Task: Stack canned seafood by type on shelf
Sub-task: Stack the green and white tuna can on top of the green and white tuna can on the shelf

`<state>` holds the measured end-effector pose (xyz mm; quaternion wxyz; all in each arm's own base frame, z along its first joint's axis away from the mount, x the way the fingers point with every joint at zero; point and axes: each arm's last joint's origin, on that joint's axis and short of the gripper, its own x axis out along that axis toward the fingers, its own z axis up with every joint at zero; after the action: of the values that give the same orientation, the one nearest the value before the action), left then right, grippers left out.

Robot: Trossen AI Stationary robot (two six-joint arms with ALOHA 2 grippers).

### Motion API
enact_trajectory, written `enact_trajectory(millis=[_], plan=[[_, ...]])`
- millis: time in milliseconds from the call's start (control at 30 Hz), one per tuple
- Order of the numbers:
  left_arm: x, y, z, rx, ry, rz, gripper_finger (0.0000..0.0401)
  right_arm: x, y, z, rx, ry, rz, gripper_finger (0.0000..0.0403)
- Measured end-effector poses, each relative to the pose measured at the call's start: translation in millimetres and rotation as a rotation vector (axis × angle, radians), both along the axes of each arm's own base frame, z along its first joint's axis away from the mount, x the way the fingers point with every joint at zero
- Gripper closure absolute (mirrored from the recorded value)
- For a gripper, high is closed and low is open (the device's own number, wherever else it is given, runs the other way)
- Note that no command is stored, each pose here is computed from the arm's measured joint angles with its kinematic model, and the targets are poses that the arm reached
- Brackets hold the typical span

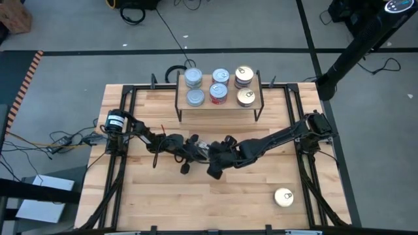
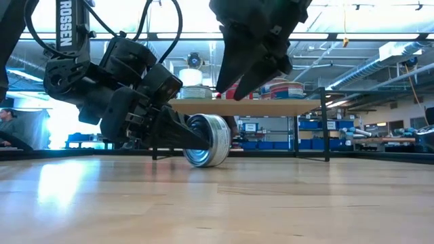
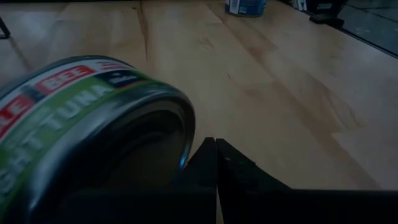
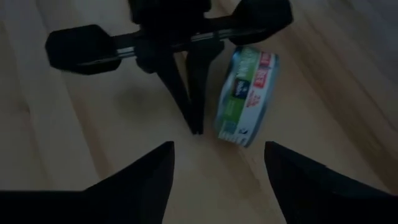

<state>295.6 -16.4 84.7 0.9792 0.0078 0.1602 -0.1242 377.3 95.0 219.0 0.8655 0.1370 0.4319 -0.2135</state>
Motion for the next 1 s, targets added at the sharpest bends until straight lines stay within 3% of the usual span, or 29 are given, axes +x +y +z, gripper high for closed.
enact_trajectory(millis=[300, 600, 1000], plan=[[0.1, 0.0, 0.1, 0.004, -0.003, -0.001, 0.0399, -1.6, -4.8, -0.8, -0.008, -0.003, -0.089, 0.0119], [0.5, 0.0, 1.3, 0.004, -0.016, 0.001, 0.0398, 7.7, -16.0, -2.9, -0.069, -0.034, -0.074, 0.0117], [-3.1, 0.6, -1.1, 0.008, -0.005, 0.014, 0.0398, 24.2, -22.3, -37.1, -0.113, 0.001, -0.072, 0.0111]])
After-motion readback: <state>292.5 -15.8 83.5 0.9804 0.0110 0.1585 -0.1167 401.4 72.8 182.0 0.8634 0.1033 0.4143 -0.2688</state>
